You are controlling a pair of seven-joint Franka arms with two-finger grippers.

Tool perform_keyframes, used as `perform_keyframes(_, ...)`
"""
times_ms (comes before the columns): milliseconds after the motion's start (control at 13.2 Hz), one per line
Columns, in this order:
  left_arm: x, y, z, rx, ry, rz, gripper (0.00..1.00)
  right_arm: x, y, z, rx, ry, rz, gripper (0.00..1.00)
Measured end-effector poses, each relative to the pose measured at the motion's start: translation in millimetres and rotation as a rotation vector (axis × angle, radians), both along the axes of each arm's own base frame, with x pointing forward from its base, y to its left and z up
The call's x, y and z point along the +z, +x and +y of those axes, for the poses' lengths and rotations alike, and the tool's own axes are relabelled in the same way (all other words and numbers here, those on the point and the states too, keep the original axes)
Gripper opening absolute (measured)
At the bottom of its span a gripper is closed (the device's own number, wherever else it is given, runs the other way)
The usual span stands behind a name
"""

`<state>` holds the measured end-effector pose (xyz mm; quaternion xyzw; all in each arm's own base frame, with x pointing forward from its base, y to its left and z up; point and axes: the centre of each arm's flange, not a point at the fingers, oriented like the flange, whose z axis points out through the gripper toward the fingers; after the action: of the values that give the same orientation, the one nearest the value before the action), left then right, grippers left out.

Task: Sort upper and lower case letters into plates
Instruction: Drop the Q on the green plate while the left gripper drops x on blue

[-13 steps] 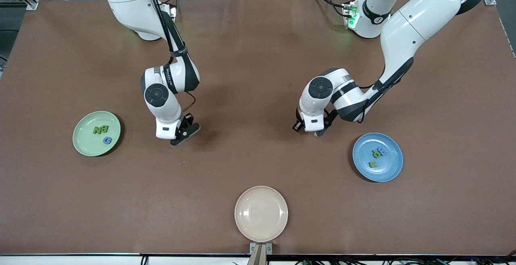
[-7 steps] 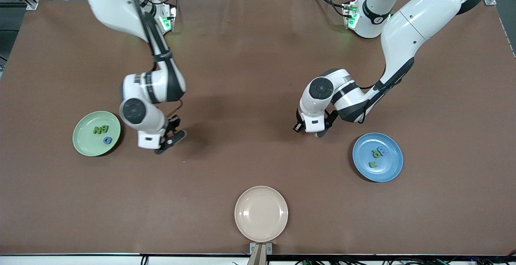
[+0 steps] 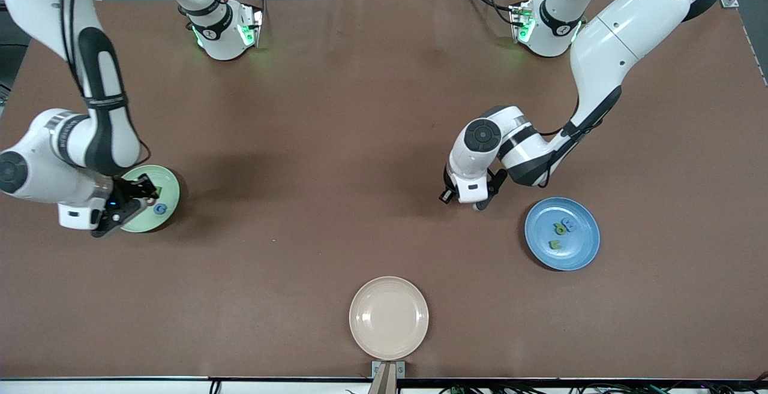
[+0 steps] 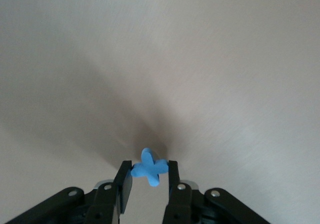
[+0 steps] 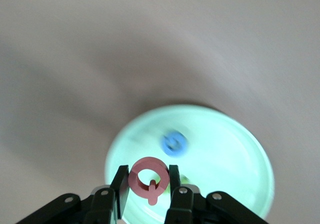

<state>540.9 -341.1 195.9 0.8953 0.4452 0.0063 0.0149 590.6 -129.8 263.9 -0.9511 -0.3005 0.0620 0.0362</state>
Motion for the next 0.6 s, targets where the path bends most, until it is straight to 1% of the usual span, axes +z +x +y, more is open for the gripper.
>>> perform_keyframes(151,23.3,34.3,16.1,-0.039,0.043,-0.025,0.33,-14.7,-11.0,-23.2,-0.039,-0.015,-0.012,0.37)
perform_keyframes(302,50.0,71.8,45.6,-0.094,0.057,-0.065,0.33,-32.6,-20.8,-38.5,-0.064,-0.04,-0.035,0.37)
perform_keyframes(378,60.0,87.7,65.0,-0.13,0.068,-0.076,0.33,-40.9,-25.8,-46.1,-0.077,-0.047,-0.033,0.37)
perform_keyframes(453,66.2,100.3,86.2,-0.174,0.085,-0.074,0.33,-47.7,-30.2,-53.6,-0.09,-0.051,-0.026,0.37)
perform_keyframes(604,66.4,115.3,129.8,-0.266,0.118,-0.047,0.33,-55.5,-36.1,-66.0,-0.112,-0.055,-0.016,0.37)
